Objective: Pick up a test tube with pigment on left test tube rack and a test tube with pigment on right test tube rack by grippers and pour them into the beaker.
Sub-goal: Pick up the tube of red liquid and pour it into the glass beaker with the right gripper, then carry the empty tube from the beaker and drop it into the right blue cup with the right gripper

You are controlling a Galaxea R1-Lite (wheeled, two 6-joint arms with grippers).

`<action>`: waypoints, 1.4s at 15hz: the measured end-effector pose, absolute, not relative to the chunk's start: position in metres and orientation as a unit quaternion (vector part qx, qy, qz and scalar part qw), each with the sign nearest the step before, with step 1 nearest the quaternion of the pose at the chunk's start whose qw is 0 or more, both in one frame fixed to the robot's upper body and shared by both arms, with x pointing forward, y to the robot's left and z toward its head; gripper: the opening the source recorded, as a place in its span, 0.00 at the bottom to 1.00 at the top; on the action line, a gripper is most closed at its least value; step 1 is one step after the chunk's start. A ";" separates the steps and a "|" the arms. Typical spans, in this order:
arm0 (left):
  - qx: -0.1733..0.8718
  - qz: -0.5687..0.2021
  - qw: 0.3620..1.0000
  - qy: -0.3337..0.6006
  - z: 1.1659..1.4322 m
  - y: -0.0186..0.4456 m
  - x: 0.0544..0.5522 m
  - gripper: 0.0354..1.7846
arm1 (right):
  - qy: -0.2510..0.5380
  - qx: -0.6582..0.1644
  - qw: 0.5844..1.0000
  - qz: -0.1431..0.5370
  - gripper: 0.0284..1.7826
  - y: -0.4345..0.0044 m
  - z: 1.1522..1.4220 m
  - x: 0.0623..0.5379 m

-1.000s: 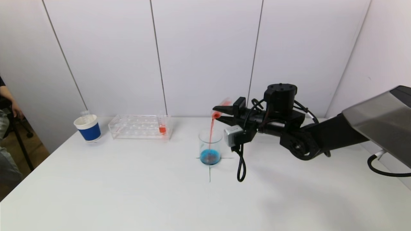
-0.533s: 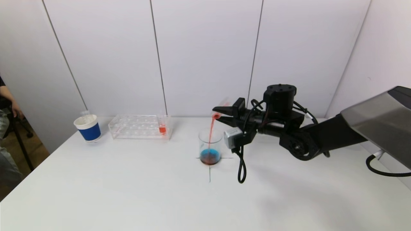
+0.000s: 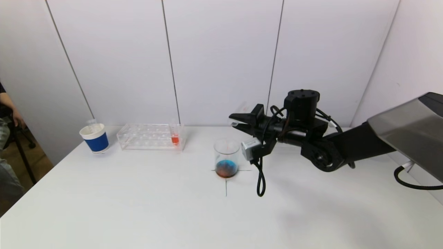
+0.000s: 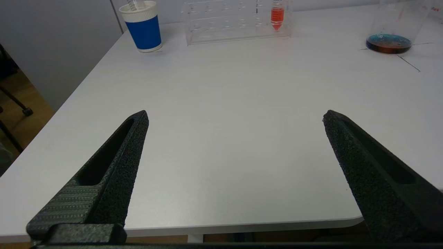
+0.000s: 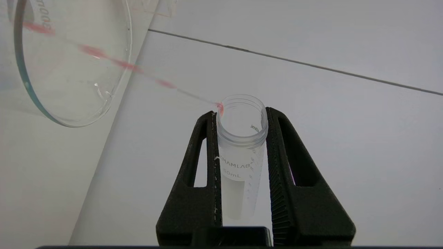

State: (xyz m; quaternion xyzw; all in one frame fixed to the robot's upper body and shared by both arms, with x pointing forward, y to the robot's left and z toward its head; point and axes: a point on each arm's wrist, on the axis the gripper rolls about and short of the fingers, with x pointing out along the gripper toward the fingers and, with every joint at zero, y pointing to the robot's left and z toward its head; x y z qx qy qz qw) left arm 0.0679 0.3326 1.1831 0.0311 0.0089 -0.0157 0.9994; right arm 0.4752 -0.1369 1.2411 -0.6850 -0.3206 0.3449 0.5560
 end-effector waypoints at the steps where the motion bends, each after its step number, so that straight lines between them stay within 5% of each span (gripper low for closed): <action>1: 0.031 -0.016 0.999 0.009 1.183 0.333 0.068 0.99 | -0.321 -0.687 0.554 0.344 0.24 -0.137 1.241 0.475; 11: 0.031 -0.016 0.999 0.009 1.183 0.333 0.068 0.99 | -0.329 -0.695 0.541 0.340 0.24 -0.138 1.241 0.477; 15: 0.031 -0.016 0.999 0.009 1.183 0.333 0.068 0.99 | -0.287 -0.634 0.609 0.379 0.24 -0.135 1.240 0.469; 21: 0.031 -0.015 0.999 0.009 1.183 0.333 0.068 0.99 | -0.197 -0.488 0.765 0.370 0.24 -0.144 1.274 0.460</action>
